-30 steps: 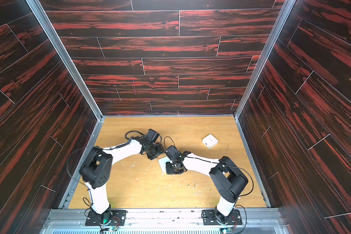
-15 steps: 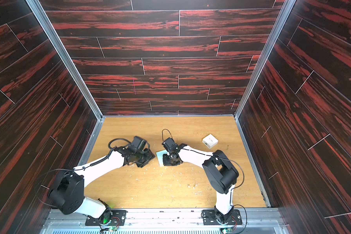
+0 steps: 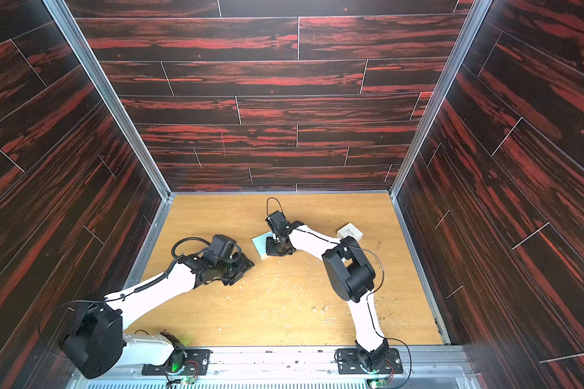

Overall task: Take out the earrings from the drawer-style jewelry box
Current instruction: Move the jewelry box to the center of the board.

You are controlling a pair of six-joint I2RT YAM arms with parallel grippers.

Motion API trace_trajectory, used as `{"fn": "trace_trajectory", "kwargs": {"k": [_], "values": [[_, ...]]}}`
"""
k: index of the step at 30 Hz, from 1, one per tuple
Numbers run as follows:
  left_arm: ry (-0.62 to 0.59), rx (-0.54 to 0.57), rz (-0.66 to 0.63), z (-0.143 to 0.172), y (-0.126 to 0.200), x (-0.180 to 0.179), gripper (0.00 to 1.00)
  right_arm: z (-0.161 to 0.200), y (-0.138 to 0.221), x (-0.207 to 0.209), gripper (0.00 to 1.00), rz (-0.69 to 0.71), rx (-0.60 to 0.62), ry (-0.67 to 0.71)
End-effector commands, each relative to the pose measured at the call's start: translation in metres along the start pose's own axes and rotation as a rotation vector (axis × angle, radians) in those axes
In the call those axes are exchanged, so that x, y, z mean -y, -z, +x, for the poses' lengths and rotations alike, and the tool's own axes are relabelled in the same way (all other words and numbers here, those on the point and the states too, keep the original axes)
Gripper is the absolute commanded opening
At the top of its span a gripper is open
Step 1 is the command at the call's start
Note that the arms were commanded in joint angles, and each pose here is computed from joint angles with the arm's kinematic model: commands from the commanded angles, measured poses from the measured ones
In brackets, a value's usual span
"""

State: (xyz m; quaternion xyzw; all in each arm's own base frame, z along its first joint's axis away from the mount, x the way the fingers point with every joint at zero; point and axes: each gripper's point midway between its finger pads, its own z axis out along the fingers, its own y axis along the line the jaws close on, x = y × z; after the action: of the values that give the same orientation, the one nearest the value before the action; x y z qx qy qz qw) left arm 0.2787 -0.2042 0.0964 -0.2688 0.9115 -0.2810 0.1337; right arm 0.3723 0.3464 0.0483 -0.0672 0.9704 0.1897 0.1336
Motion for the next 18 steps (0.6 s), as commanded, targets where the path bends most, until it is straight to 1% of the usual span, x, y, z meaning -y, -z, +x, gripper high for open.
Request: {"fn": "trace_trajectory", "kwargs": {"k": [1, 5, 7, 9, 13, 18], "values": [[0.002, 0.012, 0.038, 0.001, 0.008, 0.004, 0.62, -0.001, -0.002, -0.002, 0.14, 0.0, -0.033, 0.005], [0.004, 0.016, 0.061, 0.0, 0.009, 0.007, 0.62, -0.011, 0.019, -0.007, 0.15, -0.015, 0.023, 0.012], [0.0, 0.014, 0.088, 0.0, 0.009, 0.013, 0.63, -0.018, 0.039, -0.005, 0.17, -0.032, 0.071, -0.001], [-0.007, 0.012, 0.118, 0.0, 0.009, 0.02, 0.64, -0.023, 0.06, 0.007, 0.2, -0.034, 0.109, -0.035], [-0.032, 0.011, 0.191, 0.001, 0.008, 0.038, 0.66, -0.027, 0.097, 0.045, 0.24, -0.016, 0.17, -0.113], [-0.085, 0.03, 0.289, 0.002, 0.01, 0.065, 0.69, -0.036, 0.144, 0.12, 0.29, 0.028, 0.273, -0.291]]}}
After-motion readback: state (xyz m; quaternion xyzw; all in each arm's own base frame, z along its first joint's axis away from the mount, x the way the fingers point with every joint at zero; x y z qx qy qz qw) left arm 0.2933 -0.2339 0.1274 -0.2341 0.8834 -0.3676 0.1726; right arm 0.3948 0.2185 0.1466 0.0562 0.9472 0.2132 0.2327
